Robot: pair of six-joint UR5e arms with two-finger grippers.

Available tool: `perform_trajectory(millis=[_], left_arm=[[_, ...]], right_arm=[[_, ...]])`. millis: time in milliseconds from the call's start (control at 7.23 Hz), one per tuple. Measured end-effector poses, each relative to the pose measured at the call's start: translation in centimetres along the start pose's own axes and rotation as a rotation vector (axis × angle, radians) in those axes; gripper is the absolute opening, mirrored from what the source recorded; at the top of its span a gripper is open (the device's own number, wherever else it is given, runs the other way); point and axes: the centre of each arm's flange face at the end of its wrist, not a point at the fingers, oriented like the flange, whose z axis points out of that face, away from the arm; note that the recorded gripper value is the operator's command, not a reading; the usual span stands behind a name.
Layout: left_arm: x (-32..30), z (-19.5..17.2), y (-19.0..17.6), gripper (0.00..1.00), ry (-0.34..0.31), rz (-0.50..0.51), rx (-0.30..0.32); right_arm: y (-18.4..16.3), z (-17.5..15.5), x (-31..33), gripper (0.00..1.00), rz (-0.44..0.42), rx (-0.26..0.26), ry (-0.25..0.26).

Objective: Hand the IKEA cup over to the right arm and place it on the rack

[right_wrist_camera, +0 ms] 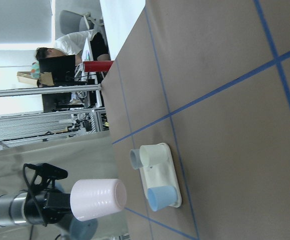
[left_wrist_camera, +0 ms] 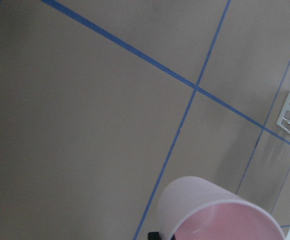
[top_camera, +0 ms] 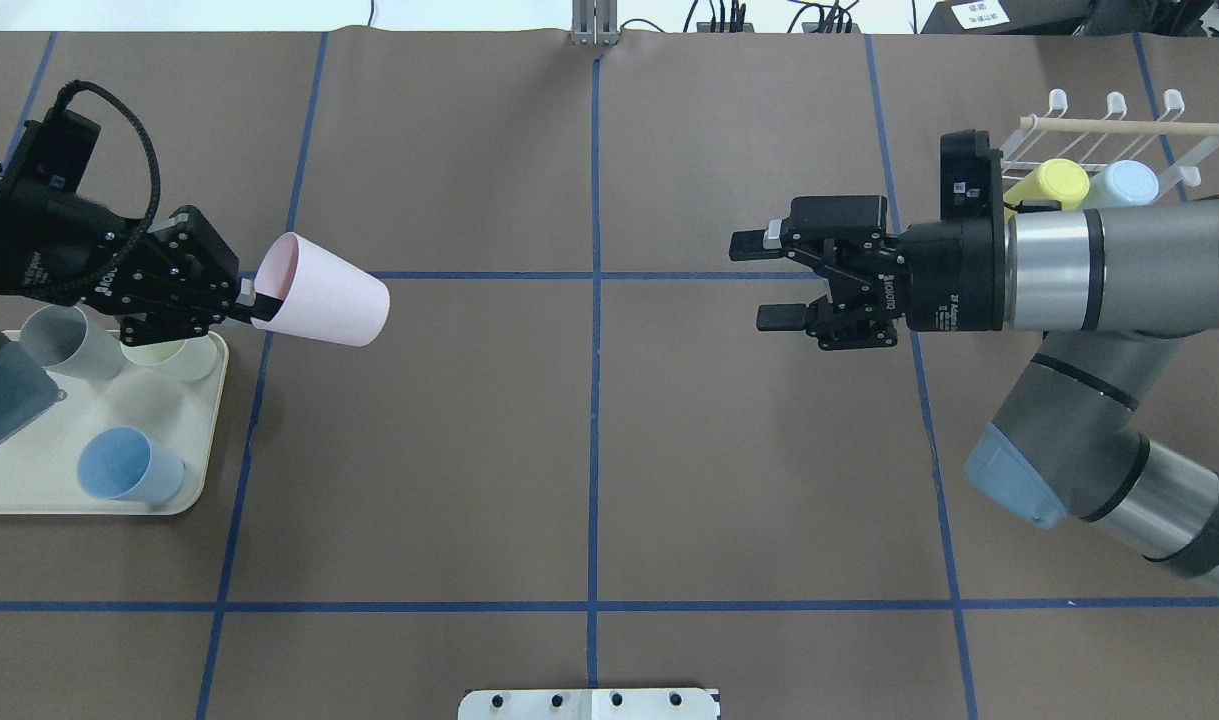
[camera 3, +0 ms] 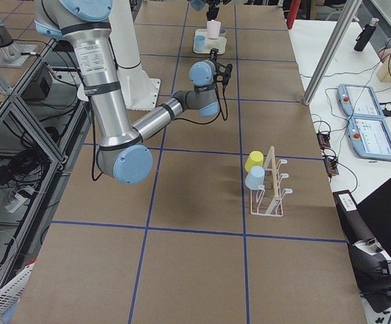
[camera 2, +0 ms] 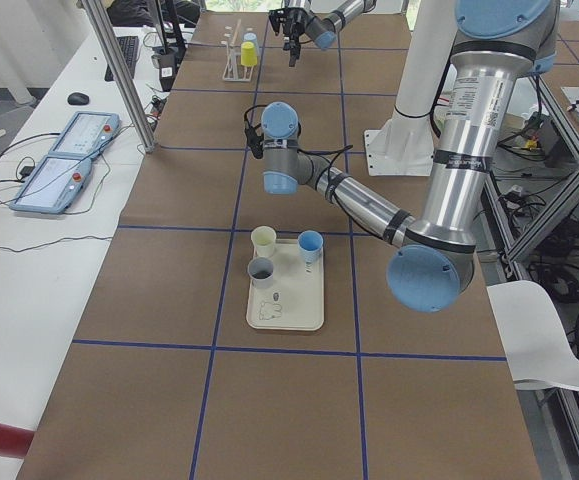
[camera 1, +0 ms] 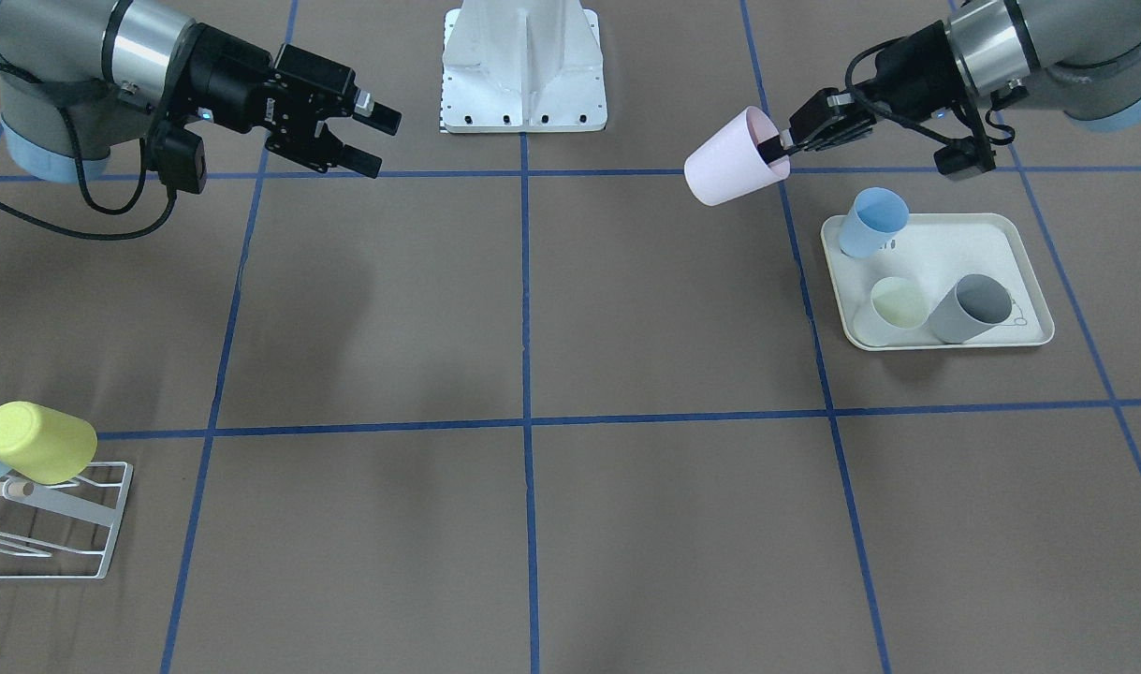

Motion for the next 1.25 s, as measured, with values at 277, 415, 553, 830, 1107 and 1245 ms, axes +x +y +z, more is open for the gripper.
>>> perform_trajectory(millis=[277, 415, 553, 830, 1107, 1245], left_arm=[[2.2, 2.5, 2.9, 0.00, 0.214, -0.106, -0.063], [2.1, 4.0, 4.9, 0.00, 0.334, -0.171, -0.132], [1.8, 5.2, 6.7, 0.00, 0.427, -0.235, -0.208], [2.2, 7.3, 9.6, 0.00, 0.579, -0.368, -0.349], [2.2, 8.7, 10.8, 0.00, 0.653, -0.437, -0.394], [2.1, 9.0, 10.8, 0.00, 0.661, -0.448, -0.396]], right_arm=[[2.2, 0.9, 0.1, 0.98, 0.016, -0.028, -0.099], [3.0, 1.2, -0.1, 0.98, 0.008, -0.041, -0.135], [3.5, 1.4, -0.1, 0.98, -0.011, -0.052, -0.174], [4.7, 2.2, -0.4, 0.98, -0.098, -0.067, -0.249], [6.4, 4.2, -2.6, 0.98, -0.140, -0.076, -0.337], [7.2, 5.1, -3.5, 0.98, -0.137, -0.075, -0.373]])
